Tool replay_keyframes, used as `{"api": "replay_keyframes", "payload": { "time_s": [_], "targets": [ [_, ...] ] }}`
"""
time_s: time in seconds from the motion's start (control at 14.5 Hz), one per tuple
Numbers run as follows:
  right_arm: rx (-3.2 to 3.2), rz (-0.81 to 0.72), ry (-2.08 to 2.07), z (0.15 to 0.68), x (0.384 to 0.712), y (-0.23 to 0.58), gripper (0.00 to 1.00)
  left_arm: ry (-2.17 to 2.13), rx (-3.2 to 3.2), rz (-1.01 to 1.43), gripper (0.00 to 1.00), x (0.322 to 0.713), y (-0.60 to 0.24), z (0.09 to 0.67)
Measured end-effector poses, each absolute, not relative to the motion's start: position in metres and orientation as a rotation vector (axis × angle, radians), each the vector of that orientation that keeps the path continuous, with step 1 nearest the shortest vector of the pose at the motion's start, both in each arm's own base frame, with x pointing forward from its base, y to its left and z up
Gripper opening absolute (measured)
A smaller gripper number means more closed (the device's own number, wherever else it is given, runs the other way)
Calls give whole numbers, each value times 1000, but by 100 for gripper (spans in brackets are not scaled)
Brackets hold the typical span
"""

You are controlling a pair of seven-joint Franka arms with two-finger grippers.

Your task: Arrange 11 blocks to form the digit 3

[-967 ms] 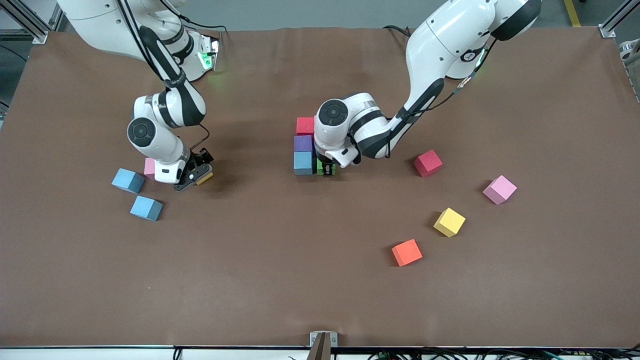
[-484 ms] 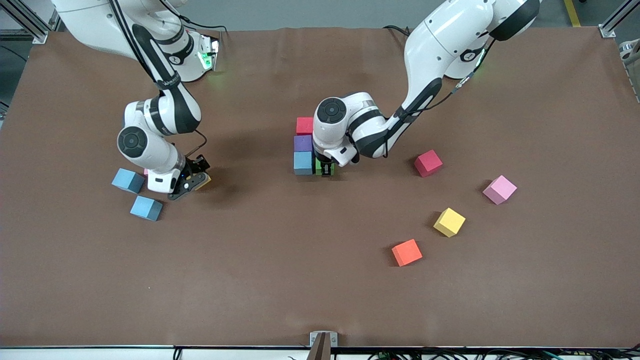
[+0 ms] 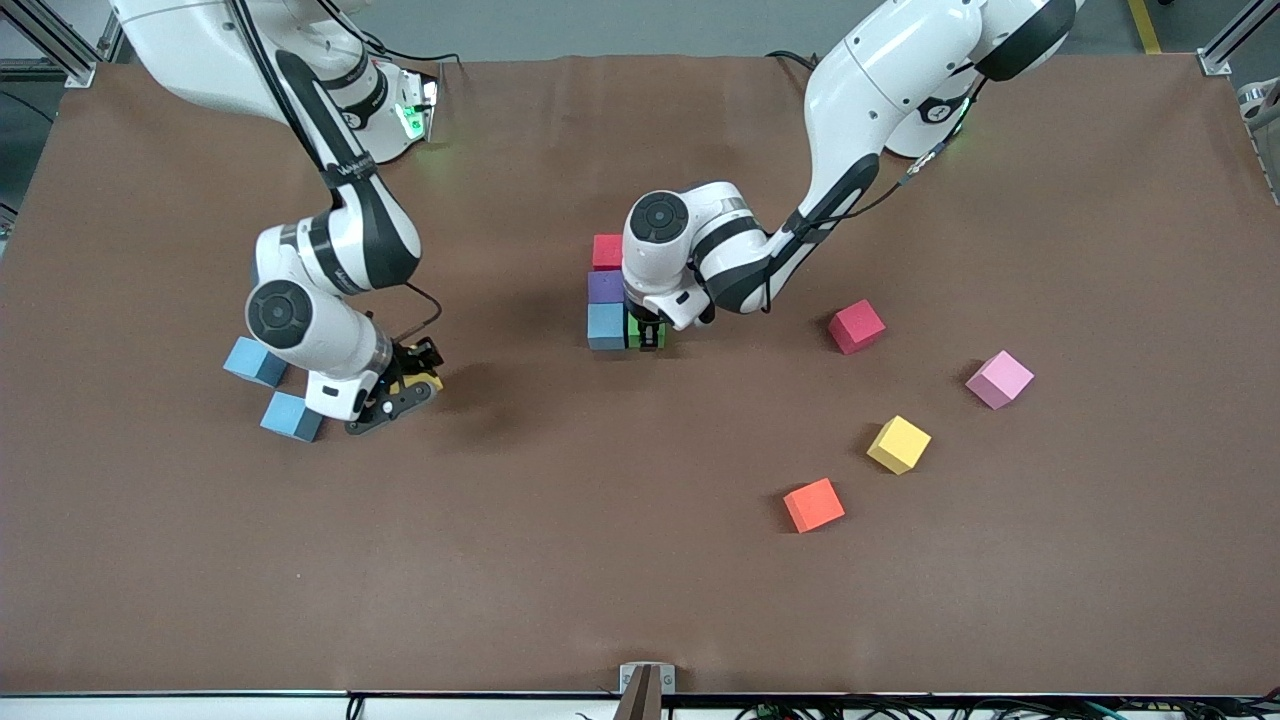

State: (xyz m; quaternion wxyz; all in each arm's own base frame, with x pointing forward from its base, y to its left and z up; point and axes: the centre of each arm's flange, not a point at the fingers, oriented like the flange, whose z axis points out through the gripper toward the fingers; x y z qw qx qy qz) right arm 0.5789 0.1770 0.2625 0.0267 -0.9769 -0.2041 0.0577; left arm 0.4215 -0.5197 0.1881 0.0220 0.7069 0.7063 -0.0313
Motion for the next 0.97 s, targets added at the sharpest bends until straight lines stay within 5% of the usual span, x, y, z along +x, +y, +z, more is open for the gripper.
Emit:
{"api": "replay_keyframes", "payload": {
  "time_s": [0.41,0.97],
  "targets": [
    [-3070,206,-360,269,614,231,62,2188,2189,-98,58,422,-520,188],
    [-3089,191,-222,251,620,294,62,2173,2196,-42,58,418,-527,186]
  ]
}}
